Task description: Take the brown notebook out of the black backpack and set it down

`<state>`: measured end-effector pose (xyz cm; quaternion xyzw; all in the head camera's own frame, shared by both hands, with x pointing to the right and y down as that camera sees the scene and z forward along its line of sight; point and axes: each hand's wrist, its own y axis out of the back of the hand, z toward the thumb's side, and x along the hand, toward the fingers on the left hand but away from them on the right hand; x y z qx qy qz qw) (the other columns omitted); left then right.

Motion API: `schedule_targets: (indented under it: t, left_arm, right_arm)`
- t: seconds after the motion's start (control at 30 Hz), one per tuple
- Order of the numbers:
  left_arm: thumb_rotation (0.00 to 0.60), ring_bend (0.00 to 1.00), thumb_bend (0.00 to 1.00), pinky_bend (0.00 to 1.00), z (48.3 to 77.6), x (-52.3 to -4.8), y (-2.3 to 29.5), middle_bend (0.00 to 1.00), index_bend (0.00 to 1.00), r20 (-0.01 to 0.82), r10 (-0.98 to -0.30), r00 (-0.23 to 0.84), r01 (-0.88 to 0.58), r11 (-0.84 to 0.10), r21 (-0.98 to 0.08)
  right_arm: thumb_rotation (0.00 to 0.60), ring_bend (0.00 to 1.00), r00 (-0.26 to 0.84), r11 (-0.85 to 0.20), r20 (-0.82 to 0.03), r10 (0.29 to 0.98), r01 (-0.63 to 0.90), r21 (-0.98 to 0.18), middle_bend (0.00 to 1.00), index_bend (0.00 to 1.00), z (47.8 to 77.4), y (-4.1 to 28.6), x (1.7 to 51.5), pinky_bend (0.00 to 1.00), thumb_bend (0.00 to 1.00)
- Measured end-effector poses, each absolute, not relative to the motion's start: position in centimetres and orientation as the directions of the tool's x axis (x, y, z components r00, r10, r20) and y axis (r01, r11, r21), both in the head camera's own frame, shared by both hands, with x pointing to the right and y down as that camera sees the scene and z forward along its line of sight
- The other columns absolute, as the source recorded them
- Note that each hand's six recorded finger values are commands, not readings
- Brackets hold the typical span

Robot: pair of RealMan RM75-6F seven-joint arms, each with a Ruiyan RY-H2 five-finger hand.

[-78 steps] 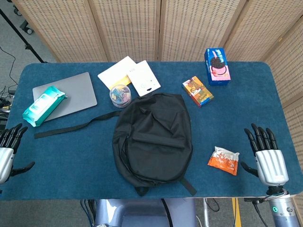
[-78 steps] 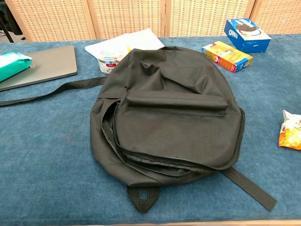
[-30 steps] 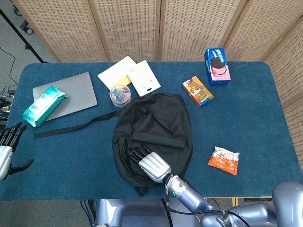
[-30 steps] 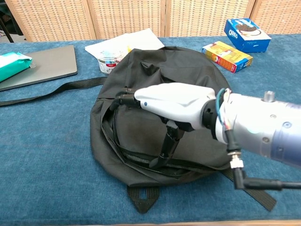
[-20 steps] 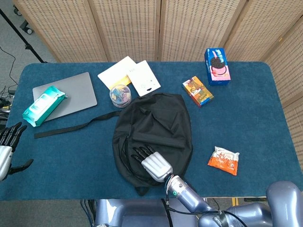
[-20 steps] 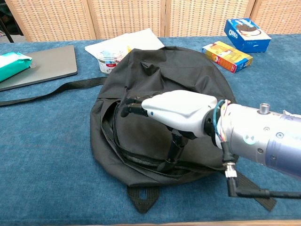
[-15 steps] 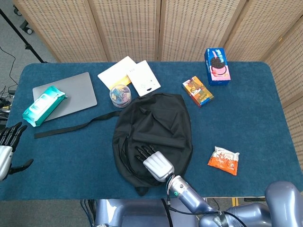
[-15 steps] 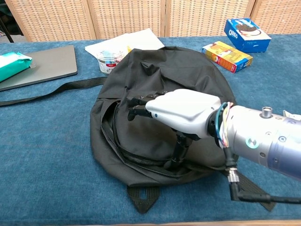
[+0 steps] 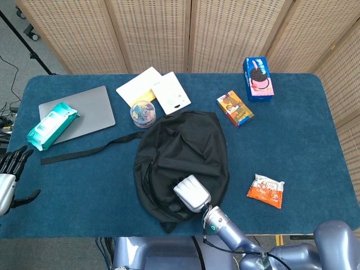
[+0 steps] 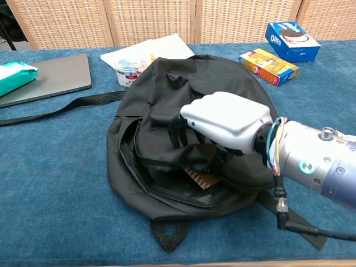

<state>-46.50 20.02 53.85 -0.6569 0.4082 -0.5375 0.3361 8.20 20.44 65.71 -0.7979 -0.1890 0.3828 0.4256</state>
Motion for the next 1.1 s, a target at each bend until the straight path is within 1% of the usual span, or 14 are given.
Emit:
schedule_targets:
  t: [0.1,0.13,0.23,0.33,0.43,0.53,0.57,0.67,0.77,0.9,1.03,1.1]
  left_arm:
    - [0.600,0.00,0.20,0.00,54.0,-46.3,20.1,0.00,0.00,0.436,-0.894,0.098,-0.170,-0.447,-0.878]
    - [0.600,0.00,0.20,0.00,54.0,-46.2,20.1,0.00,0.00,0.437,-0.894,0.101,-0.170,-0.448,-0.878]
    - [0.600,0.00,0.20,0.00,54.1,-45.9,20.1,0.00,0.00,0.438,-0.892,0.112,-0.169,-0.452,-0.876]
    - [0.600,0.00,0.20,0.00,54.2,-45.3,20.1,0.00,0.00,0.433,-0.890,0.146,-0.172,-0.453,-0.874]
    - [0.600,0.00,0.20,0.00,54.3,-44.0,20.2,0.00,0.00,0.408,-0.885,0.223,-0.183,-0.450,-0.874]
    - [0.600,0.00,0.20,0.01,54.8,-42.0,20.6,0.00,0.01,0.382,-0.863,0.332,-0.193,-0.458,-0.868]
    - [0.600,0.00,0.20,0.02,55.1,-41.0,20.7,0.00,0.02,0.371,-0.848,0.380,-0.195,-0.465,-0.864]
    - [0.600,0.00,0.20,0.08,55.9,-38.3,20.9,0.00,0.10,0.337,-0.801,0.495,-0.190,-0.478,-0.858]
    - [0.600,0.01,0.20,0.10,56.7,-35.7,20.9,0.00,0.17,0.307,-0.749,0.587,-0.177,-0.488,-0.855]
    - [0.600,0.03,0.21,0.12,57.6,-33.3,20.8,0.00,0.21,0.293,-0.695,0.656,-0.154,-0.503,-0.850]
    - [0.600,0.05,0.21,0.15,59.2,-31.2,21.1,0.00,0.21,0.314,-0.634,0.707,-0.116,-0.542,-0.832]
    - [0.600,0.05,0.21,0.15,60.4,-29.7,21.6,0.00,0.21,0.329,-0.593,0.735,-0.095,-0.570,-0.816]
  right_arm:
    - [0.600,0.60,0.632,-0.567,-0.433,0.642,0.011,-0.824,0.54,0.54,65.9,19.7,8.4,0.66,0.64]
    - [0.600,0.61,0.631,-0.568,-0.430,0.646,0.021,-0.823,0.55,0.55,65.9,19.4,8.5,0.67,0.65]
    - [0.600,0.63,0.626,-0.574,-0.421,0.656,0.053,-0.817,0.58,0.58,65.9,18.6,8.5,0.68,0.67]
    - [0.600,0.66,0.619,-0.582,-0.412,0.668,0.089,-0.808,0.61,0.62,65.7,17.8,8.4,0.68,0.67]
    - [0.600,0.69,0.608,-0.600,-0.416,0.677,0.127,-0.790,0.64,0.65,65.5,16.7,8.1,0.70,0.67]
    - [0.600,0.70,0.591,-0.616,-0.426,0.686,0.158,-0.772,0.65,0.67,65.3,15.5,7.9,0.70,0.67]
    - [0.600,0.70,0.583,-0.621,-0.430,0.689,0.168,-0.766,0.65,0.67,65.3,15.1,7.8,0.70,0.67]
    - [0.600,0.70,0.554,-0.642,-0.458,0.695,0.192,-0.742,0.65,0.67,65.4,14.3,7.9,0.70,0.67]
    - [0.600,0.70,0.519,-0.662,-0.489,0.701,0.220,-0.716,0.65,0.67,65.6,13.3,7.9,0.70,0.67]
    - [0.600,0.70,0.484,-0.680,-0.521,0.703,0.243,-0.692,0.65,0.67,65.6,12.2,7.9,0.70,0.67]
    - [0.600,0.70,0.462,-0.697,-0.550,0.696,0.250,-0.672,0.65,0.67,65.5,11.3,8.0,0.70,0.70]
    - [0.600,0.70,0.457,-0.706,-0.563,0.689,0.246,-0.664,0.65,0.67,65.2,10.8,8.0,0.70,0.71]
